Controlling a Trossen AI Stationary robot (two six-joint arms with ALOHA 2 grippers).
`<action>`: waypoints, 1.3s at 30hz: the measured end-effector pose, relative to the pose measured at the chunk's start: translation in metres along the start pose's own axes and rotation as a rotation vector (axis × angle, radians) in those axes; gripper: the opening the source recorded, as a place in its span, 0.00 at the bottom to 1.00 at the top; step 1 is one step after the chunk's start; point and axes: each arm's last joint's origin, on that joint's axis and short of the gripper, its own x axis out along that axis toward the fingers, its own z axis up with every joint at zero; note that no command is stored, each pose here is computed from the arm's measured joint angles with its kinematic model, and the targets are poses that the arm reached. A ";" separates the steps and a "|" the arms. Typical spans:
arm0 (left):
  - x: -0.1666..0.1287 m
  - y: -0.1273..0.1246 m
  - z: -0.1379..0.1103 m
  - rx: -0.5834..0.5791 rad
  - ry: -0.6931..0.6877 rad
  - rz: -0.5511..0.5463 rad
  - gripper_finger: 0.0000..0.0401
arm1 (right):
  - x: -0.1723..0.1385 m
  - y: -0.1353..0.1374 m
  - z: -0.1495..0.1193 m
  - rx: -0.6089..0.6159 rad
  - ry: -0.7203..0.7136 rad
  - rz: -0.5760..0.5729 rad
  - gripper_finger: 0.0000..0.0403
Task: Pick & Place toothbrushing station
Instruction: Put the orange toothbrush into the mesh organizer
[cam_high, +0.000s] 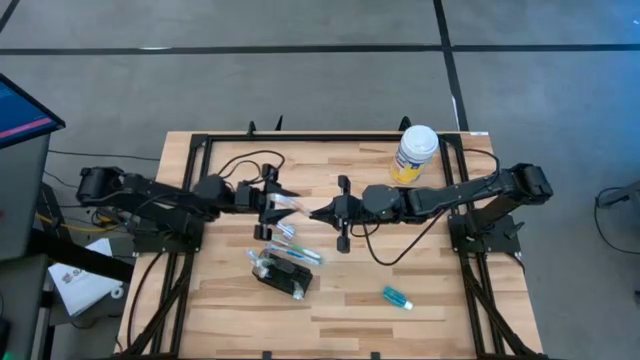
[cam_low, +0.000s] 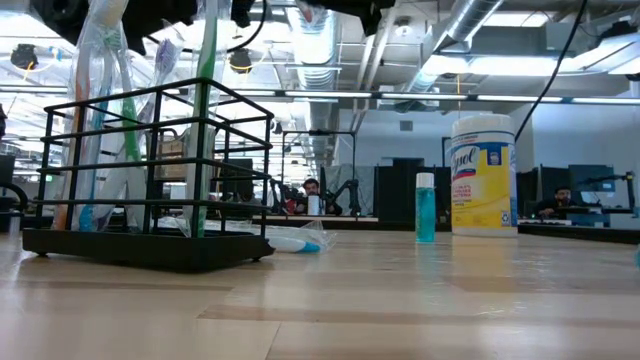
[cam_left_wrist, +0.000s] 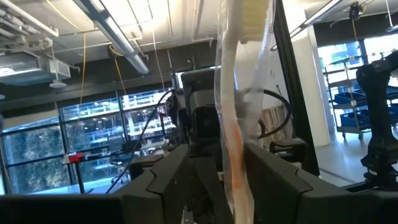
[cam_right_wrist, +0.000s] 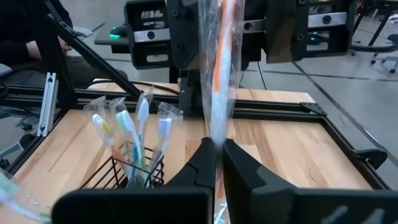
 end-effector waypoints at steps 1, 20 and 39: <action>0.001 0.000 -0.001 0.000 0.002 -0.001 0.37 | 0.000 0.000 0.000 0.000 0.000 0.000 0.01; 0.003 -0.007 -0.002 -0.016 0.002 -0.068 0.03 | 0.000 0.000 0.000 -0.011 -0.001 0.001 0.04; 0.003 -0.012 -0.008 -0.084 0.067 -0.092 0.02 | -0.004 0.009 0.003 -0.057 -0.014 0.028 0.11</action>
